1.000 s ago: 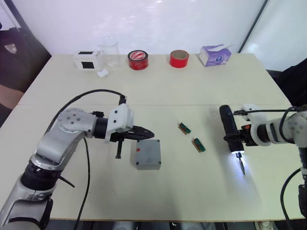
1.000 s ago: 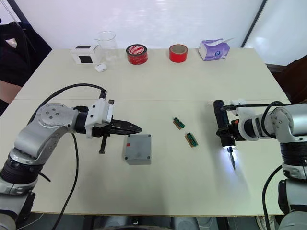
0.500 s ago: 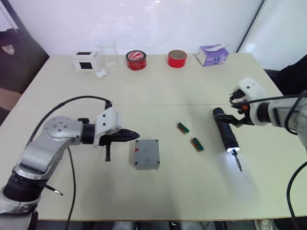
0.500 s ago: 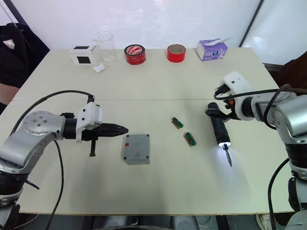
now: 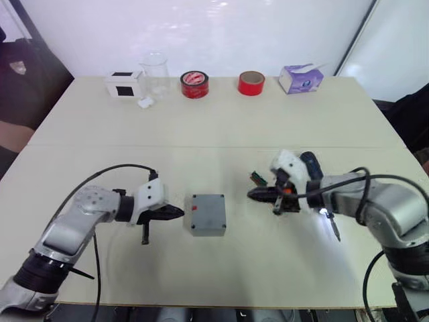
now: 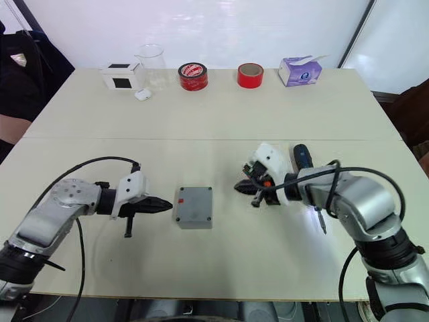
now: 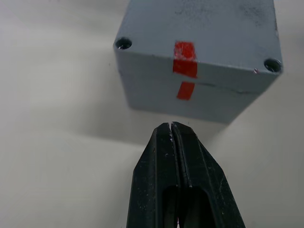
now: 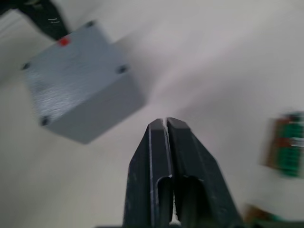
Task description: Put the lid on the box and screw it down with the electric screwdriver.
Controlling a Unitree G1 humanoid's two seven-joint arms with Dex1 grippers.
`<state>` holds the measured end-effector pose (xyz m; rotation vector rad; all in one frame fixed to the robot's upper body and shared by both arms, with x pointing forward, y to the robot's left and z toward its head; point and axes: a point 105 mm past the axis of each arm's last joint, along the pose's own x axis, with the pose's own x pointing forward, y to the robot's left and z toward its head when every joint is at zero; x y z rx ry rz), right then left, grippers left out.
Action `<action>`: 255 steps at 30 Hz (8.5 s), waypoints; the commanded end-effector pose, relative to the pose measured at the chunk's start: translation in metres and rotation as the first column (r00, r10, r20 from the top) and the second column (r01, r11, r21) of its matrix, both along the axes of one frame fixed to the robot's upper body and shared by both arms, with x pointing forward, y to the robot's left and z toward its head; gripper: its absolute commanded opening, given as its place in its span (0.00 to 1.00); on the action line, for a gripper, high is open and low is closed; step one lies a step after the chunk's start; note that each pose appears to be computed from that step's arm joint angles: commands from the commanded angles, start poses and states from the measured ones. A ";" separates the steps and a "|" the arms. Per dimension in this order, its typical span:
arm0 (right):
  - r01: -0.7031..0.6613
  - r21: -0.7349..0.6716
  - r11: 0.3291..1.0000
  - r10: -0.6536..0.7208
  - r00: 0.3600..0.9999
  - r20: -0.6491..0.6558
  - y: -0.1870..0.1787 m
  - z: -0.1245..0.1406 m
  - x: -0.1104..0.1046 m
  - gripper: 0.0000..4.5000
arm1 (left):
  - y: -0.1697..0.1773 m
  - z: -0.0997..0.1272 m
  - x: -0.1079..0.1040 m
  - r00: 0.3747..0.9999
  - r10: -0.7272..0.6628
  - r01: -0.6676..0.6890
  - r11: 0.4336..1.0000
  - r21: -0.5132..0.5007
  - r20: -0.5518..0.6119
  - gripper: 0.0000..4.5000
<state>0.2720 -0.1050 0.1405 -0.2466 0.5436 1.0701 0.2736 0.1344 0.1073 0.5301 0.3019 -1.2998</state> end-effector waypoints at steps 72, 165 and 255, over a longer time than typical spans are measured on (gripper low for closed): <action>0.338 0.082 0.938 -0.347 0.890 0.296 -0.040 0.016 0.069 0.52 | -0.028 0.070 0.003 0.975 -0.138 0.151 0.986 -0.066 0.176 0.00; -0.013 -0.049 0.999 0.021 0.986 0.166 0.031 0.014 0.020 0.00 | -0.033 0.064 0.003 0.977 -0.084 0.098 0.994 -0.058 0.198 0.00; -0.192 0.616 0.764 -0.261 0.782 0.566 0.044 0.105 0.005 0.42 | -0.053 0.038 0.013 0.974 -0.196 0.203 0.978 -0.052 0.113 0.00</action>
